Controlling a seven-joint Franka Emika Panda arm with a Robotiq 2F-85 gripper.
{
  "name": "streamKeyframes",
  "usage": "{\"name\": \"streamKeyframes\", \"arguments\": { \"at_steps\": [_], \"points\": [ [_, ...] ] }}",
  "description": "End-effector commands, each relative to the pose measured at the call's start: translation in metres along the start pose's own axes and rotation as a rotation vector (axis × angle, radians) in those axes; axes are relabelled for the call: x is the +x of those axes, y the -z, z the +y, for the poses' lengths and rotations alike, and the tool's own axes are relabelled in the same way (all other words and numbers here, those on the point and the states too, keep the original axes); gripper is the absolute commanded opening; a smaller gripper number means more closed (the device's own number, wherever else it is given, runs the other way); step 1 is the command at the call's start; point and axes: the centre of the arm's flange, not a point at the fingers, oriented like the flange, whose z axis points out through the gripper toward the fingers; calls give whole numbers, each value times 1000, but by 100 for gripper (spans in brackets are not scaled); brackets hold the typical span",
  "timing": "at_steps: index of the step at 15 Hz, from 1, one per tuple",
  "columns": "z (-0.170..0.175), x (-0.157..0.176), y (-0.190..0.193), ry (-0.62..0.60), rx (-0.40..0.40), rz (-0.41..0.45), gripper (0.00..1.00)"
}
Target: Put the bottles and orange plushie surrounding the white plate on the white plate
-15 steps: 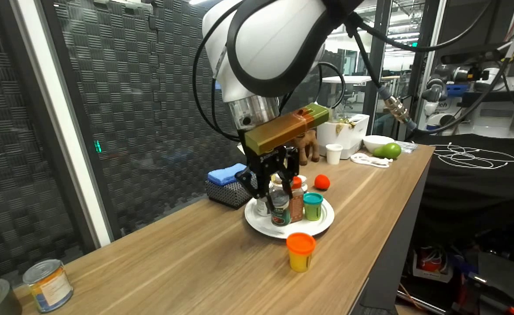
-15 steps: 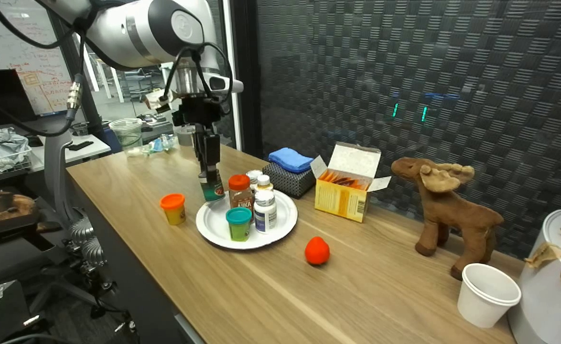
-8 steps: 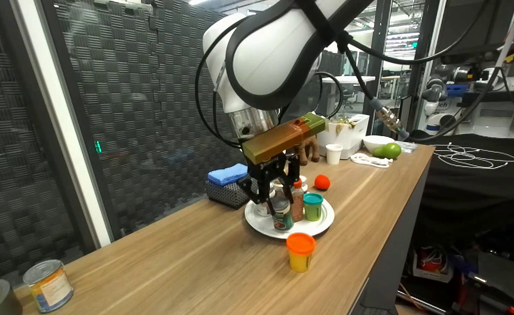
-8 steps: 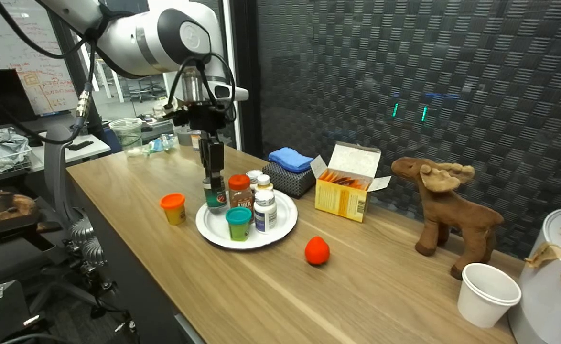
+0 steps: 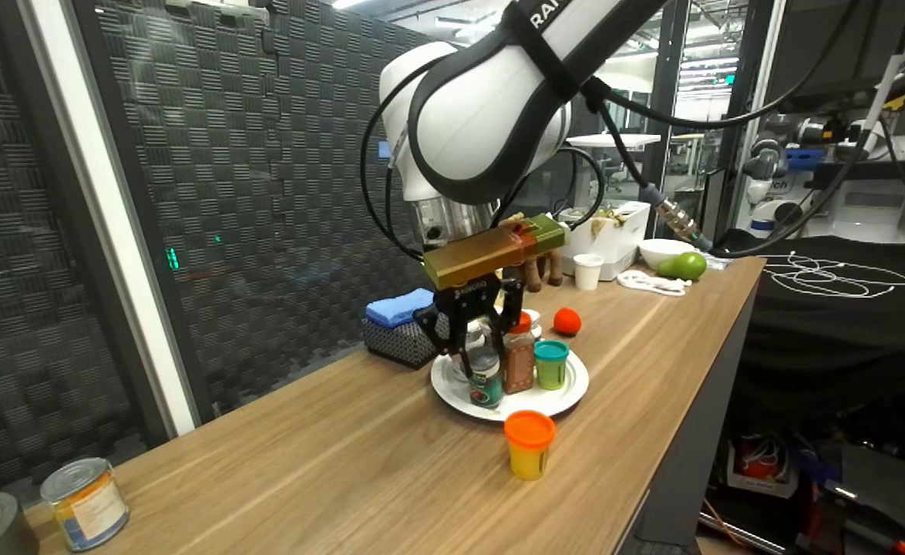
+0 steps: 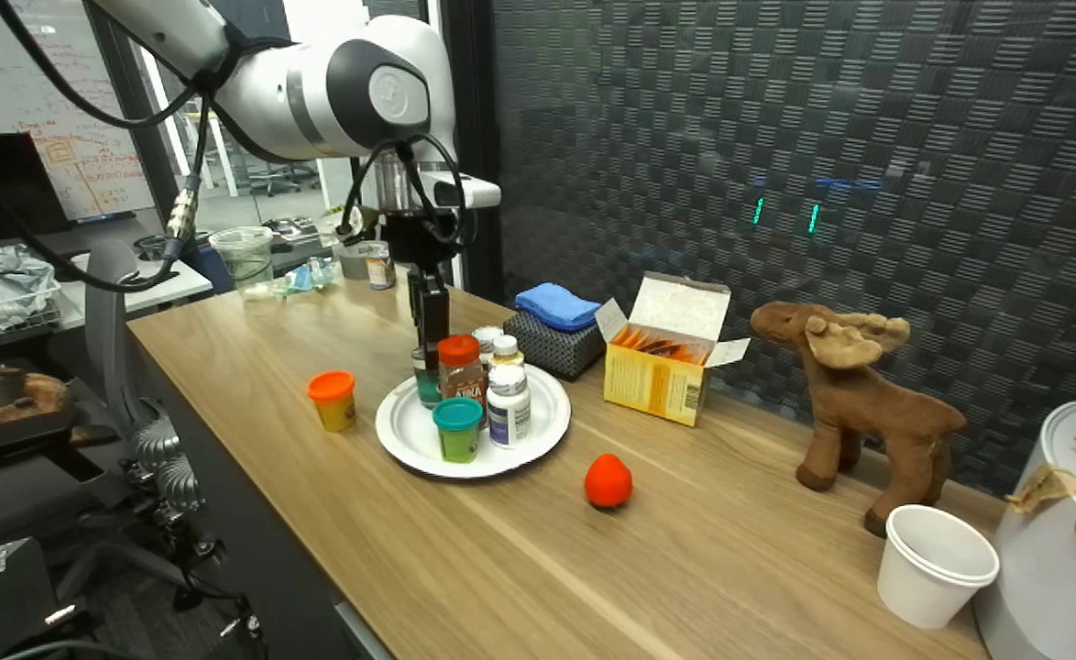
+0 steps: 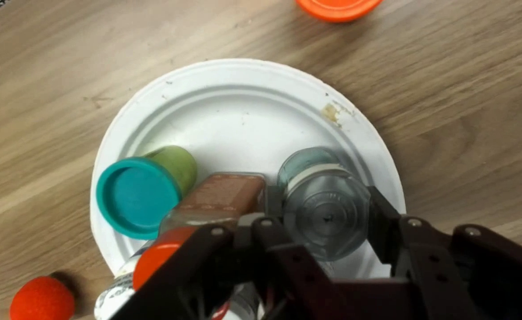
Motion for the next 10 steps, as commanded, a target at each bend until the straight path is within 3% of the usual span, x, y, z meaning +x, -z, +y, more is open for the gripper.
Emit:
{"name": "streamKeyframes", "arguments": {
  "at_steps": [1, 6, 7, 8, 10],
  "points": [
    [-4, 14, -1, -57, 76, -18, 23],
    [0, 17, 6, -76, 108, -1, 23],
    [-1, 14, 9, -67, 109, -7, 73],
    [-2, 14, 9, -64, 109, -5, 74],
    [-5, 7, 24, -47, 101, 30, 87]
  ]
}}
